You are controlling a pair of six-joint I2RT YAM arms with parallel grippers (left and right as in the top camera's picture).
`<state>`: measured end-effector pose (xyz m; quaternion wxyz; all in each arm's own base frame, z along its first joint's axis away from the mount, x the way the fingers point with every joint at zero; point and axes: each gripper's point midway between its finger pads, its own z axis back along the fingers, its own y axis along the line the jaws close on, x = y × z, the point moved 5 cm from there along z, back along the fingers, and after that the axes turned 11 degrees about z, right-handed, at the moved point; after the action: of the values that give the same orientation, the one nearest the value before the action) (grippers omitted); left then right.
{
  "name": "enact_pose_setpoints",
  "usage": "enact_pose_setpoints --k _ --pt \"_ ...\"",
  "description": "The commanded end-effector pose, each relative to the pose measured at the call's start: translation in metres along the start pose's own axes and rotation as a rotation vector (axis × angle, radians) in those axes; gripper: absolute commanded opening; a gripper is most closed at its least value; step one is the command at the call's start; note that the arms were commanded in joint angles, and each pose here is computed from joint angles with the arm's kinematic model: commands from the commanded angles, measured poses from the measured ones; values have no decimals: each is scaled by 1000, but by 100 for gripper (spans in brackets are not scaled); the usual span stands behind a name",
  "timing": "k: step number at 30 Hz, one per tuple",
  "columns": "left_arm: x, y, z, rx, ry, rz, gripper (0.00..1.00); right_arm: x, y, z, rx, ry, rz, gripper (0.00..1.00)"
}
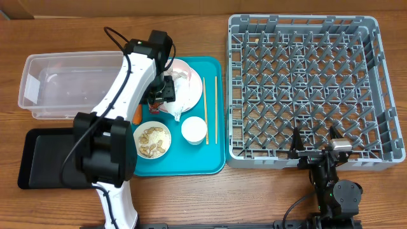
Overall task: Sort waste into correct bins and load items into the dishwasher
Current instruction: 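Lower the left gripper and grasp the red candy wrapper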
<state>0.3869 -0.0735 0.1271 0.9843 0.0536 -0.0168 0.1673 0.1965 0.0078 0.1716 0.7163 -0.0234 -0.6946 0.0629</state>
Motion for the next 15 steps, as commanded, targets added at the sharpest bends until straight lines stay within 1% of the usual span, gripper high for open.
enact_pose_setpoints --k 1,4,7,14,15 --pt "6 2 -15 58 -1 11 66 -3 1 -1 -1 3 4 100" --pt "8 0 -23 67 6 9 65 -3 1 -1 -1 3 4 100" --pt "9 0 -25 70 5 10 61 -3 1 -1 -1 3 4 100" --pt "10 2 -25 69 4 17 47 -3 1 -1 -1 3 4 100" --pt "11 3 -26 69 5 18 43 -3 1 -1 -1 3 4 100"
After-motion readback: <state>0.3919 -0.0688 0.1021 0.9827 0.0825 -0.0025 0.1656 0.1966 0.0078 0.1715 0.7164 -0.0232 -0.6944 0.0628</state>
